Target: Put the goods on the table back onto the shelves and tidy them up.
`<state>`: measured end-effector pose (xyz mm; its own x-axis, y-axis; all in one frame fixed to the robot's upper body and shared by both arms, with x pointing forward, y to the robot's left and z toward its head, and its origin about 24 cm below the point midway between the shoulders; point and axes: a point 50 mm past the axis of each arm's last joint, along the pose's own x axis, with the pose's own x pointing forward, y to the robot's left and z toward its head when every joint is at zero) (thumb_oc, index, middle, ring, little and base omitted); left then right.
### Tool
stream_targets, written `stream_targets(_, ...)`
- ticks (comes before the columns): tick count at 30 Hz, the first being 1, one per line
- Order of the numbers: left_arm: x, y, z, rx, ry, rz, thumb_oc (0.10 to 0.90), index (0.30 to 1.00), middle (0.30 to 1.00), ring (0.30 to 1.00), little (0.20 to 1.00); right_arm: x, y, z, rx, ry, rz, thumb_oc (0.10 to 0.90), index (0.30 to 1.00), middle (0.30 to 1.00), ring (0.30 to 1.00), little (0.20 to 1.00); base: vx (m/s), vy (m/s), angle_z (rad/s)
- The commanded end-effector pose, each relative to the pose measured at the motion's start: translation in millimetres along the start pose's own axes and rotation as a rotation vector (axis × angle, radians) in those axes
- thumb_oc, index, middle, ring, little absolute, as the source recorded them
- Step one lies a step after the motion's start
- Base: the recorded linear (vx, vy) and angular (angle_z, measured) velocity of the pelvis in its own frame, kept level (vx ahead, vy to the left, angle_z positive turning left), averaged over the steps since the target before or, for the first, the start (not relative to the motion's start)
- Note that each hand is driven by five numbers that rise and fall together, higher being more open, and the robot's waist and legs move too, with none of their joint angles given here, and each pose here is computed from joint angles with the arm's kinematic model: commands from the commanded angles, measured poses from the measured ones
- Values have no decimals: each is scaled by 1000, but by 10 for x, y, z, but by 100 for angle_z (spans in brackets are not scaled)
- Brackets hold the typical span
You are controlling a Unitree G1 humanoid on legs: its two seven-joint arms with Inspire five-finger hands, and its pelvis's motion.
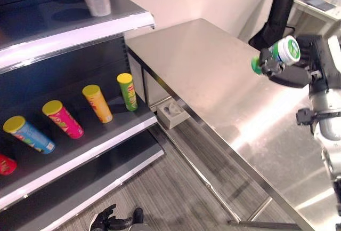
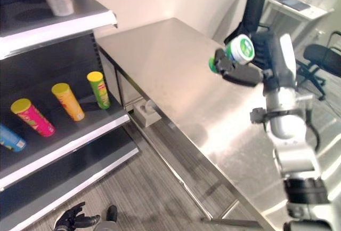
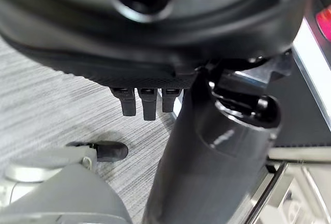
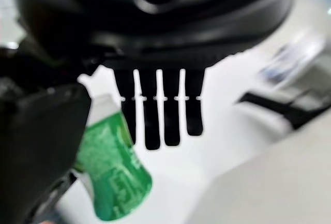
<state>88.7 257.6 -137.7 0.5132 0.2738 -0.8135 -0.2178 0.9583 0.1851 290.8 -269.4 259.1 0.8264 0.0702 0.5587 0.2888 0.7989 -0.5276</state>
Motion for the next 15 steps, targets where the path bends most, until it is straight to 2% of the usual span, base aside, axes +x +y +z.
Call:
stream_targets(1,15,215,146,62,-52,6,800,900,900,900,900,255,-228,641,77,-320,-15,400,300,300,300,300,-160,-213,53)
stream_targets(4,23,207,134,77,-40,-1,800,900,900,900,900,341,-308,766,84,-357,0,400,300,300,300,300,-140,-131,64)
stream_targets(7,12,215,65,92,-12,-10,800,900,900,900,900,399,-316,849,112,-373,28,400,300,300,300,300,-202,4,147)
stream_targets(11,14,208,-18,115,28,-11,800,900,900,900,900,412,-403,956,144,-407,26,400,300,300,300,300,-47,171,37)
stream_targets(15,2,201,-95,188,60,-26,800,900,900,900,900,390,-437,969,247,-437,3,400,300,300,300,300,64,250,60)
